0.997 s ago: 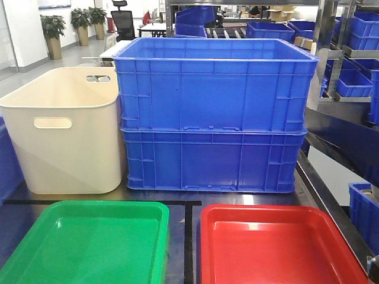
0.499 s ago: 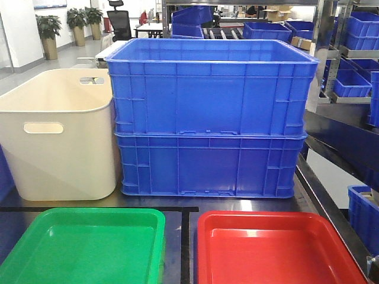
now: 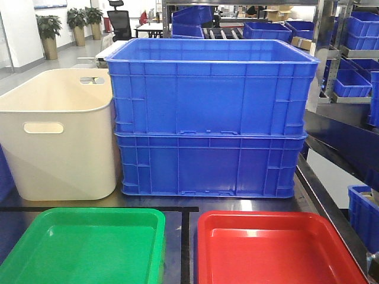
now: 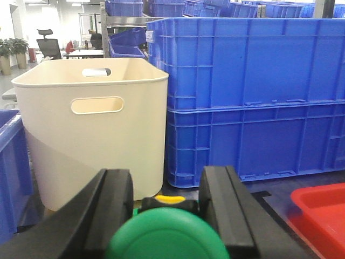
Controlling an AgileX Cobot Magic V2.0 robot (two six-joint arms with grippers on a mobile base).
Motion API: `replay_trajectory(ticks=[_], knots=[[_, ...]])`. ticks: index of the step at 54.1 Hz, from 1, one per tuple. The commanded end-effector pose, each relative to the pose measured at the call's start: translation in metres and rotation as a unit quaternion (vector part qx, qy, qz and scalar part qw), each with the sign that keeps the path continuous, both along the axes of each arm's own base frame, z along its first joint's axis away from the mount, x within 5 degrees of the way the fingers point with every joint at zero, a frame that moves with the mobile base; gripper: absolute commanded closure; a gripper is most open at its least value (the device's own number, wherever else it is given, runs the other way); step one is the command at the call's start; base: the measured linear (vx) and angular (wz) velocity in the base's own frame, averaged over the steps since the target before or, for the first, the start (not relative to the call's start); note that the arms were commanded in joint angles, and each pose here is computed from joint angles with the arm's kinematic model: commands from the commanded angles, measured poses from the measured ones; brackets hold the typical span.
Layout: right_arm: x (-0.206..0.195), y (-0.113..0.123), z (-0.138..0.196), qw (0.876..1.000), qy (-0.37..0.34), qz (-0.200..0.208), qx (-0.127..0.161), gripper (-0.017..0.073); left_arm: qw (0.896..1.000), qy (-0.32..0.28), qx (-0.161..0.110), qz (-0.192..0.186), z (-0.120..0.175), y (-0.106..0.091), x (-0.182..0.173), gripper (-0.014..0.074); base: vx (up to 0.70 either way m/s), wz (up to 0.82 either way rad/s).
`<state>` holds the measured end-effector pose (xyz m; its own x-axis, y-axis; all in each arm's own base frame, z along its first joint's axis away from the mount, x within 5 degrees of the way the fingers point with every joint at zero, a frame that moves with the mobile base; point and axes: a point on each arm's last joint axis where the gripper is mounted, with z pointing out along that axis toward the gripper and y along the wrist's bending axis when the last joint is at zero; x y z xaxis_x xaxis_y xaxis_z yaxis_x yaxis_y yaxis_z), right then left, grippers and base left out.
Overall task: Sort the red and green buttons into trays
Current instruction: 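Lower the green button over the green tray and red button over the red tray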
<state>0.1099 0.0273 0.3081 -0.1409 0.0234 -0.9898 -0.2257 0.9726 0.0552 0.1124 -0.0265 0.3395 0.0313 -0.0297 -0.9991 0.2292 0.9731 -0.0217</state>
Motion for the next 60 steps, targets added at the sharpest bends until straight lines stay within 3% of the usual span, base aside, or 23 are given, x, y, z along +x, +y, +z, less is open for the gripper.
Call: replay_trajectory(ticks=[1, 11, 15, 21, 29, 40, 49, 60], knots=[[0.002, 0.004, 0.022, 0.997, -0.075, 0.02, 0.015, 0.0568, 0.998, -0.062, -0.021, -0.016, 0.019, -0.003, -0.002, 0.0596, 0.0, 0.0], [0.028, 0.014, 0.01, 0.998, -0.048, 0.033, -0.022, 0.0568, 0.992, -0.107, -0.044, -0.042, 0.028, -0.011, 0.011, 0.0596, 0.0, 0.0], [0.04, 0.021, 0.008, 0.996, -0.064, 0.054, -0.036, 0.0568, 0.994, -0.077, -0.045, -0.057, 0.019, -0.019, 0.024, 0.0596, 0.0, 0.0], [0.056, 0.031, 0.004, 0.993, -0.084, 0.082, -0.034, 0.0567, 0.996, -0.026, -0.033, -0.079, 0.003, -0.033, 0.045, 0.0596, 0.0, 0.0], [0.08, 0.039, -0.019, 0.995, -0.031, 0.092, -0.037, 0.0561, 0.994, 0.016, -0.022, -0.107, -0.02, -0.053, 0.072, 0.0594, 0.0, 0.0], [0.096, 0.044, -0.04, 0.995, 0.015, 0.094, -0.038, 0.0524, 0.99, 0.093, -0.001, -0.105, -0.055, -0.064, 0.099, 0.0575, 0.0, 0.0], [0.101, 0.044, -0.045, 0.996, 0.033, 0.081, -0.017, 0.0391, 0.986, 0.133, 0.012, -0.103, -0.074, -0.068, 0.111, 0.0482, 0.0, 0.0], [0.101, 0.043, -0.045, 0.996, 0.034, 0.081, -0.019, 0.0108, 0.984, 0.143, 0.014, -0.103, -0.079, -0.069, 0.113, 0.0211, 0.0, 0.0]])
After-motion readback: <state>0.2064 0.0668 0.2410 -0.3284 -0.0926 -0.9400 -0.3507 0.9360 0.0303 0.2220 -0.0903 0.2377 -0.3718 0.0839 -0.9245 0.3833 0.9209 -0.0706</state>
